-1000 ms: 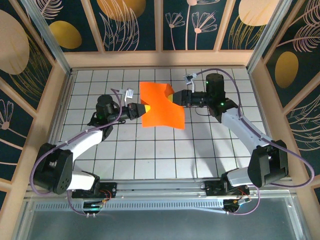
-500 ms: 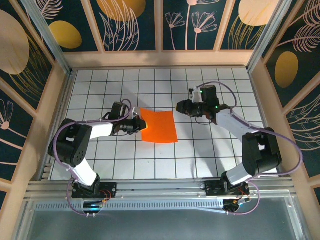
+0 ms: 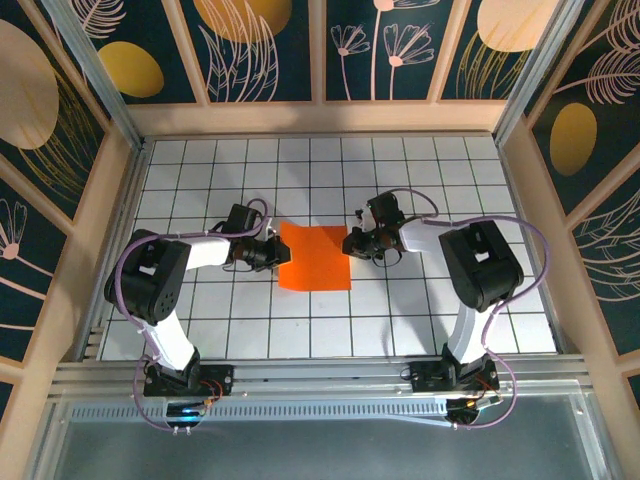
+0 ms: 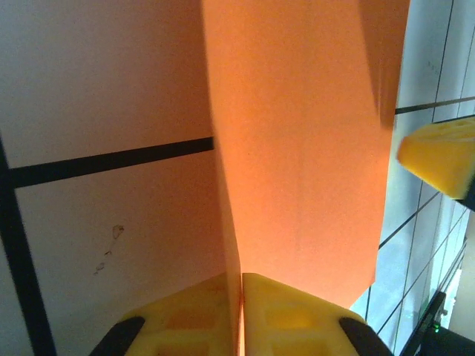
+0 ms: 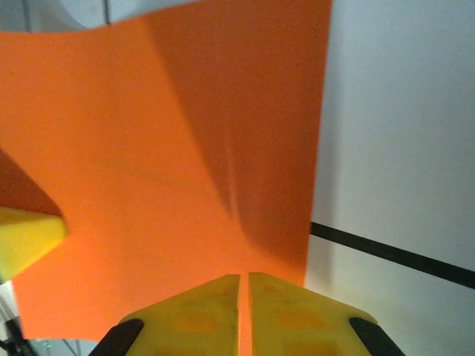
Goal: Fold a paper plane with a square sheet of paper (fold left side to right side)
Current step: Place a square sheet of paper at the center of the table, then first fold in half a square sheet of paper at the center of the table.
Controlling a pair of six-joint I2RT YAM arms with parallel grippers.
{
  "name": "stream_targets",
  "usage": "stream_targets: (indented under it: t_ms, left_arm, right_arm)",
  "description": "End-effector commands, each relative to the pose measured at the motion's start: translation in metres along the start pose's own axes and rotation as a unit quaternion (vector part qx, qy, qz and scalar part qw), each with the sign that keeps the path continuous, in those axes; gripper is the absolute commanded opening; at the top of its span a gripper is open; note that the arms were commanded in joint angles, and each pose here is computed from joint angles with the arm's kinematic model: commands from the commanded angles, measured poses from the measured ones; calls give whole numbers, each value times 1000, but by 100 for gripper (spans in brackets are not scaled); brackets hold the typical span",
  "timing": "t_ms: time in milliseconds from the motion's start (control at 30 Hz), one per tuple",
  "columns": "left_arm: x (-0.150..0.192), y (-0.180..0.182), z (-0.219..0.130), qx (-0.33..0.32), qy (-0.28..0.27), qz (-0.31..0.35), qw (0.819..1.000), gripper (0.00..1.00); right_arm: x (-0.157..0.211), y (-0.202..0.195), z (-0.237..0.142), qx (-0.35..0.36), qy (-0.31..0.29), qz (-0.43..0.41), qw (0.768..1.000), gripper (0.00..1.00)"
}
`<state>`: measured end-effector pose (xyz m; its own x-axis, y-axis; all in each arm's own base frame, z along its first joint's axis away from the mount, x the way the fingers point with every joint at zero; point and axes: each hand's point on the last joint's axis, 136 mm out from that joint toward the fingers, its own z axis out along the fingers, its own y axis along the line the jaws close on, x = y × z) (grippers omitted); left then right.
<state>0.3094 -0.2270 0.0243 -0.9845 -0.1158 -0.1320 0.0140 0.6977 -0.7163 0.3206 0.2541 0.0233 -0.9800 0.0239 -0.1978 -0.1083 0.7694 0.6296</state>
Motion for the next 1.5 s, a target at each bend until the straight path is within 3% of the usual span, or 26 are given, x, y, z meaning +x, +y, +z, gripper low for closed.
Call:
stream_targets:
  t_ms: [0,233,400,733,967,1233,1467]
  left_arm:
    - [-5,-13,-5,13,0,10,1000,18]
    - [-12,-39,-15,46,-13,28,998,48]
    - [-17,-68,-20,79,-18,55,995,60]
    - [-6,-104,14,119,20,83,989,63]
    - [-5,-108,38,104,29,91,990,55]
    - [-4,-91,51,73,28,82,994,24]
    - [-5,-91,52,68,22,81,994,8]
  right_arm:
    - [5,-12,6,32,11,-10,999,12]
    - [12,-28,10,64,16,-5,998,11]
    - [11,-27,11,60,12,-6,998,12]
    - [9,-14,9,25,-2,-8,1000,12]
    - [3,0,0,-12,-22,-10,1000,12]
    - [-13,17,-27,-47,-61,-14,997,13]
    - [-14,36,-55,-109,-80,-26,990,40]
